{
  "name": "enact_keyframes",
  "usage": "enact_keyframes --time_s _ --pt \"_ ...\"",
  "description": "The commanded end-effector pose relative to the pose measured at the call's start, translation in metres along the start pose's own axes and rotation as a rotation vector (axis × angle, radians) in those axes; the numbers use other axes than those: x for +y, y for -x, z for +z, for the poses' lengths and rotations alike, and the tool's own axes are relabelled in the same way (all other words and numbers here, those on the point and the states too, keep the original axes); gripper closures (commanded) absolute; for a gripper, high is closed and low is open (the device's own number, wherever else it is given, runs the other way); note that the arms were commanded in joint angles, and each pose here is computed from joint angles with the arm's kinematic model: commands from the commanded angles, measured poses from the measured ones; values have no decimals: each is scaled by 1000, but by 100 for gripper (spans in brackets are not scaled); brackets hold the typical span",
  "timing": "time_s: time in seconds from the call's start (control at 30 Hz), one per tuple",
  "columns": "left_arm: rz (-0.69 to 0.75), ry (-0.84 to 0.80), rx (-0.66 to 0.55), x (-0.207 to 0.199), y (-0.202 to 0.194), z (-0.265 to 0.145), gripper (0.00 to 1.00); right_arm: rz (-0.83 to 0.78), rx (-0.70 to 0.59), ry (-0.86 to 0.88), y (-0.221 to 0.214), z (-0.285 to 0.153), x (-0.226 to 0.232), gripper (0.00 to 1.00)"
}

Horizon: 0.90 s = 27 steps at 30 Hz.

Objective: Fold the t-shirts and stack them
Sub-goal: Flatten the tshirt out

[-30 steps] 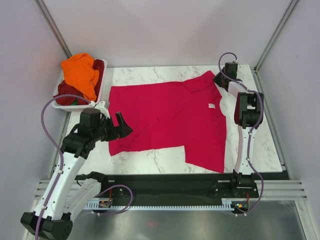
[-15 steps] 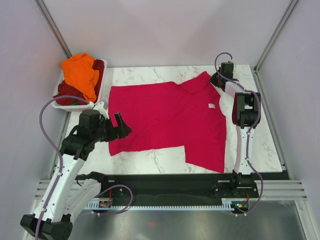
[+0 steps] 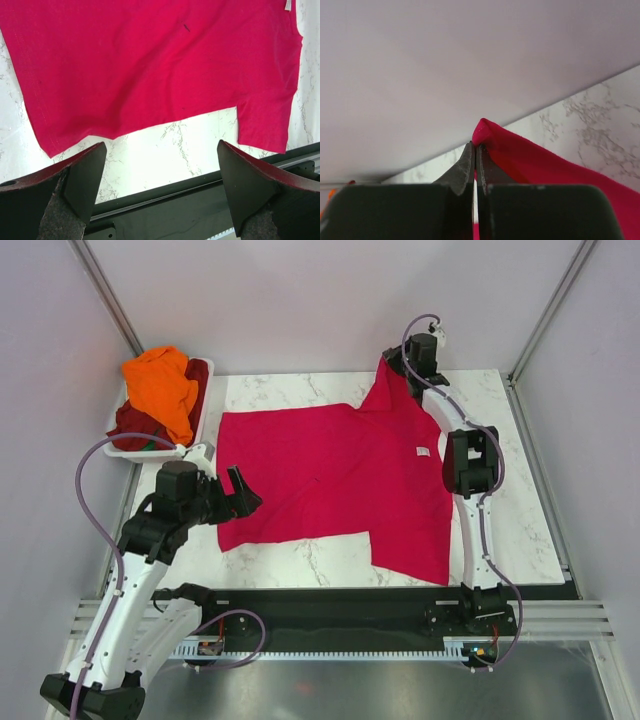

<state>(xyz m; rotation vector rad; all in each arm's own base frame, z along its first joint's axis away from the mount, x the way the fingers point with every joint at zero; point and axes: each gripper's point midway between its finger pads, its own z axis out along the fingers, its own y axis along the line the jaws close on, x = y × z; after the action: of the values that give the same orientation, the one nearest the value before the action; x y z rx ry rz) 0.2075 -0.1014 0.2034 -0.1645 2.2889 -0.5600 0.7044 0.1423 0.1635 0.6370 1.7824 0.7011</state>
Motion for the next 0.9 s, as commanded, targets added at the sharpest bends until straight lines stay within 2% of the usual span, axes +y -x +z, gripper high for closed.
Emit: enact_keyframes --time_s 0.0,0.13,0.23,0.33,0.37,0.4,0.47,0.57,0.6,0.63,0.73,0.77,0.8,0.83,0.87 --pt "13 9 -20 2 3 -1 0 113 -143 58 21 25 13 100" --pt "12 14 -21 3 4 0 0 206 -232 9 23 37 -2 100" --pt "8 14 -19 3 3 0 0 261 -318 -121 27 35 -36 100" --pt "8 16 -22 3 4 0 0 251 -372 -210 31 33 -58 94" --pt "7 19 -23 4 4 0 0 244 -383 -225 33 32 -61 89" --pt "8 18 -23 3 4 0 0 238 -408 -248 37 31 -66 75" --pt "6 19 -20 4 4 1 0 237 -432 -265 48 29 -75 64" --pt "6 19 -20 4 4 0 0 233 -455 -253 67 30 -83 41" --pt "6 20 -19 4 3 1 0 227 -471 -230 77 33 -79 18" --pt "6 19 -20 4 3 0 0 217 -476 -214 87 34 -80 12" --pt "9 13 -29 3 4 -1 0 201 -487 -184 117 28 -80 10" --pt "10 14 -33 3 5 -2 0 192 -429 -203 103 28 -93 10" --pt "10 12 -35 2 5 -2 0 174 -429 -177 118 14 -73 10" --pt "10 15 -38 3 5 -3 0 156 -405 -177 115 8 -70 10" --pt "7 20 -39 4 5 -3 0 128 -331 -211 88 4 -85 11"
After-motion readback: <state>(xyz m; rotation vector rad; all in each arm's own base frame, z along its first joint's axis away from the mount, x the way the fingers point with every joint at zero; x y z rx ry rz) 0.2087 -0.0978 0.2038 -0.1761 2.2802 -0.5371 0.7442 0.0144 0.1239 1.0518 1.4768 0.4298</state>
